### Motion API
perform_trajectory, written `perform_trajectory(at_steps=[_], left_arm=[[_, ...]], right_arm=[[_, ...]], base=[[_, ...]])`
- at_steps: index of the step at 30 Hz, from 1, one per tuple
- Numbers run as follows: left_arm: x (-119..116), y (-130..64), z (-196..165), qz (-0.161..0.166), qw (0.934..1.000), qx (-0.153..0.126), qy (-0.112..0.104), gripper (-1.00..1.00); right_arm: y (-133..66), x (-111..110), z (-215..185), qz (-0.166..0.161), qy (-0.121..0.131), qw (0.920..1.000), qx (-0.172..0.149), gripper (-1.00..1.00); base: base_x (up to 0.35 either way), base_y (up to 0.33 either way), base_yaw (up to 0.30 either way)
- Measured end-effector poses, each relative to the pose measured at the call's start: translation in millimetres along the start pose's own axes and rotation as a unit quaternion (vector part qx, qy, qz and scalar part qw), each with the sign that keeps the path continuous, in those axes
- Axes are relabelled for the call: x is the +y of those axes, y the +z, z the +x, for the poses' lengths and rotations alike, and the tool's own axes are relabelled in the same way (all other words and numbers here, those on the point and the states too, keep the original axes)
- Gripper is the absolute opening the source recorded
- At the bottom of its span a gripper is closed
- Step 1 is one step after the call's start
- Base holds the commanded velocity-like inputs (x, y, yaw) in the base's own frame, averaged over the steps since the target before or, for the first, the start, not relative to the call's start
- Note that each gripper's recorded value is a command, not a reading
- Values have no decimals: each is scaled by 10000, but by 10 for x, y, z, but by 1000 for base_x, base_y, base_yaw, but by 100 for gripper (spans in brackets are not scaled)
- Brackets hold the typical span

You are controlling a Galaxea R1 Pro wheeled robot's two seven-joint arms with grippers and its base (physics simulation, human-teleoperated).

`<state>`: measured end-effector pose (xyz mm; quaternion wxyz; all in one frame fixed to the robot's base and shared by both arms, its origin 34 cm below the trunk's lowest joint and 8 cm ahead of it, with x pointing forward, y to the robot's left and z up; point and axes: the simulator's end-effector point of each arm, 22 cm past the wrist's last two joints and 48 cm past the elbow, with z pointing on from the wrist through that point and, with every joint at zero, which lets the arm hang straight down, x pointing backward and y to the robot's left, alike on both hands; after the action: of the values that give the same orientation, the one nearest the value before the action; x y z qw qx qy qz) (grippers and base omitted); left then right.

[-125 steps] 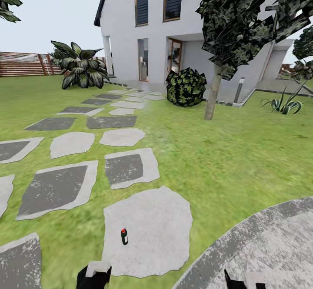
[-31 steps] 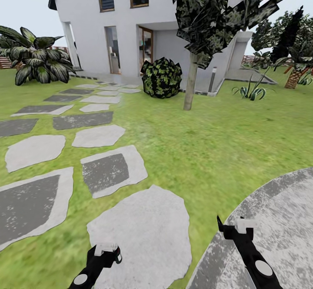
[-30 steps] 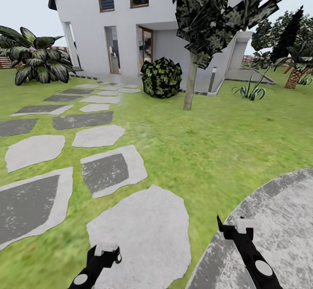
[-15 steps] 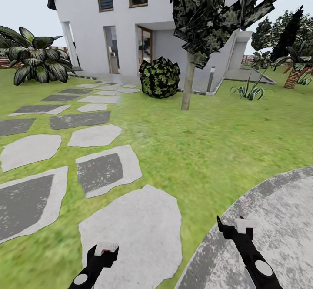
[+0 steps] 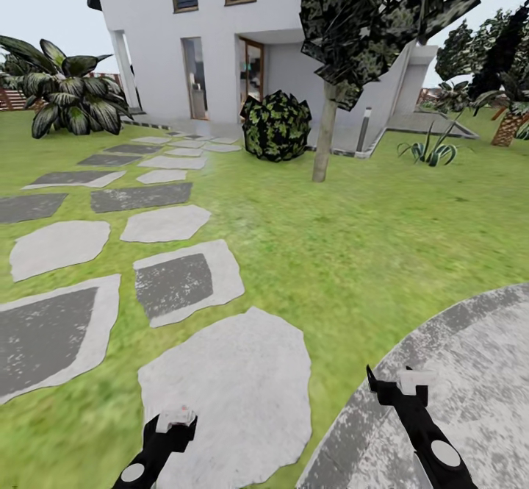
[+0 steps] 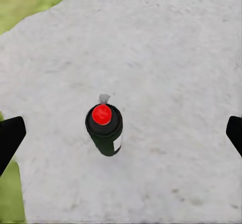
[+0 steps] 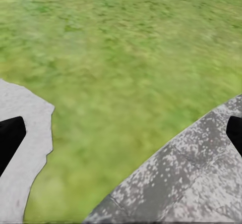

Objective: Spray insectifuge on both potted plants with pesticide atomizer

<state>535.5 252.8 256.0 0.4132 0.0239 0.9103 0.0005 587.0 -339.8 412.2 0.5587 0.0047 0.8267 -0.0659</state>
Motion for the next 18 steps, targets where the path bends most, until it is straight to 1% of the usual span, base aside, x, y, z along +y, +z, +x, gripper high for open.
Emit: perform_trajectory(at_steps=[7, 9, 12, 14, 18], left_arm=[[13, 41, 195, -1, 9998, 180, 11, 100], [9, 53, 229, 5, 9998, 182, 16, 100], [9, 71, 238, 9, 10000, 89, 22, 100], [2, 82, 266, 18, 10000, 77, 28, 100], [-47, 106, 349, 61, 9999, 128, 54, 100]], right_arm=[[34, 22, 200, -17, -25, 9998, 187, 100], [43, 28, 259, -22, -34, 9997, 243, 100], [54, 36, 347, -29, -45, 9995, 325, 100], [61, 40, 404, -33, -52, 9993, 379, 100], [74, 49, 515, -40, -64, 9988, 480, 100]], base=[[0, 0, 140], [0, 0, 141], [0, 0, 141], [0, 0, 141], [0, 0, 122]])
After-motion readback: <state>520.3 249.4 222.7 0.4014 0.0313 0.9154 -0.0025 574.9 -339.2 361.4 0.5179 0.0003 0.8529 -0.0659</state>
